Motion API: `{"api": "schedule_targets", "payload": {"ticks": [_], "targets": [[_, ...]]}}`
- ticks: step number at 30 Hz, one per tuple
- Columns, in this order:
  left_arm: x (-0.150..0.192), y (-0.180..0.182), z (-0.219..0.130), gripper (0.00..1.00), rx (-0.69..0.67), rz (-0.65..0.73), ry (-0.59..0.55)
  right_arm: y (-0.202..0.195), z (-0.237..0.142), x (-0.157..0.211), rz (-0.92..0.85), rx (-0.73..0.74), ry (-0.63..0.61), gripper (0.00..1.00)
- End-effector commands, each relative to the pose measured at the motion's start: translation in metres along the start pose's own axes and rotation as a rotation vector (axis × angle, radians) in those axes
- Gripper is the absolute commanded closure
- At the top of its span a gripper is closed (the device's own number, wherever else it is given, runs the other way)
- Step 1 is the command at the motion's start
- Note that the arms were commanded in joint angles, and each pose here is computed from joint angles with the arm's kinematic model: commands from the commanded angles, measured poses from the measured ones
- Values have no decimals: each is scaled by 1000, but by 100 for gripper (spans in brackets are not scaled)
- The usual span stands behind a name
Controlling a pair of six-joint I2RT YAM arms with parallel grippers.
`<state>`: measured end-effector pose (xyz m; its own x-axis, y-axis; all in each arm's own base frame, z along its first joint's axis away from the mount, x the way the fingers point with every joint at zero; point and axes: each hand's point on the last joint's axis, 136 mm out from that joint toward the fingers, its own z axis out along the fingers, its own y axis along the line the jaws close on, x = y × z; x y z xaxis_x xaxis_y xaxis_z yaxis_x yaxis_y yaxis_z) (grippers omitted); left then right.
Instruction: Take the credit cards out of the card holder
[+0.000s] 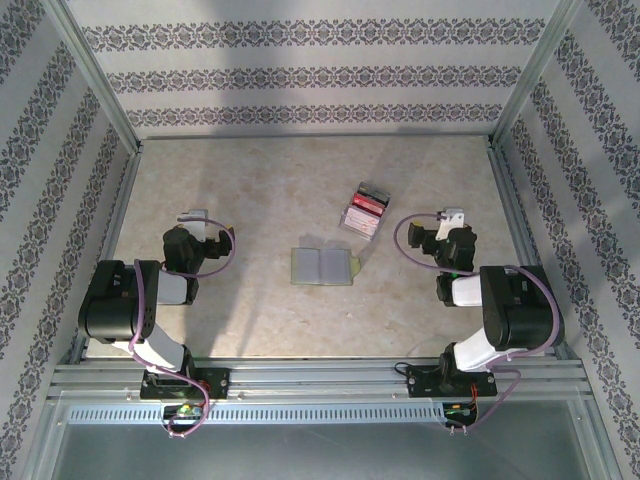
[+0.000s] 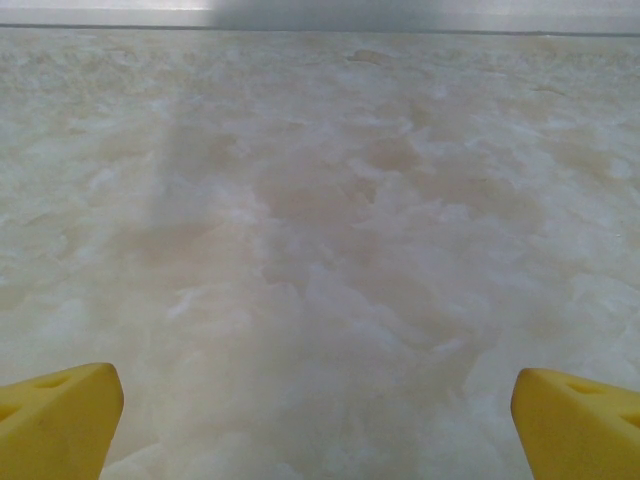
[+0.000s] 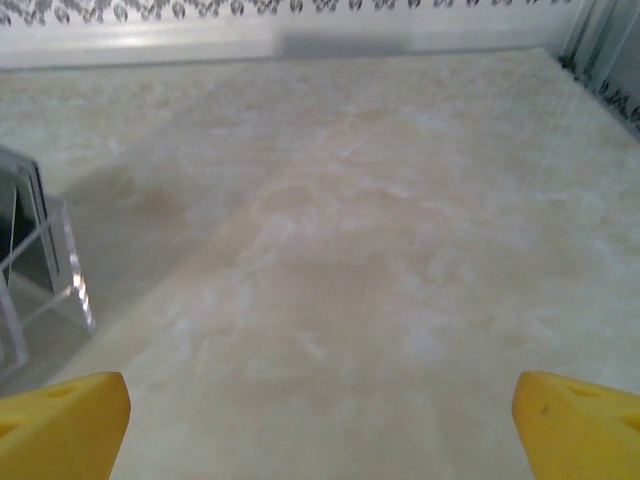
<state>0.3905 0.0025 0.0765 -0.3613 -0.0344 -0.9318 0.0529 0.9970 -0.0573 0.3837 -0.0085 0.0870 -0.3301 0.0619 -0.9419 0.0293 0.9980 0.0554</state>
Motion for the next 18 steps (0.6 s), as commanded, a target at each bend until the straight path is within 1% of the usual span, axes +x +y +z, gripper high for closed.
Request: {"api": "schedule_targets", "payload": {"ticks": [1,13,15,18], "targets": [[-15,1,1,1,3,-2,-51,3,2,-14,17,-15,-38,2],[-15,0,2,1,8,0,-47,5,2,-12,-1,-5,-32,2],[-15,0,2,1,8,1,-47,6,6,-24,-3,-7,-55,2],[-15,0,2,1,8,1,-47,7,6,-24,-6,-6,-53,2]]}}
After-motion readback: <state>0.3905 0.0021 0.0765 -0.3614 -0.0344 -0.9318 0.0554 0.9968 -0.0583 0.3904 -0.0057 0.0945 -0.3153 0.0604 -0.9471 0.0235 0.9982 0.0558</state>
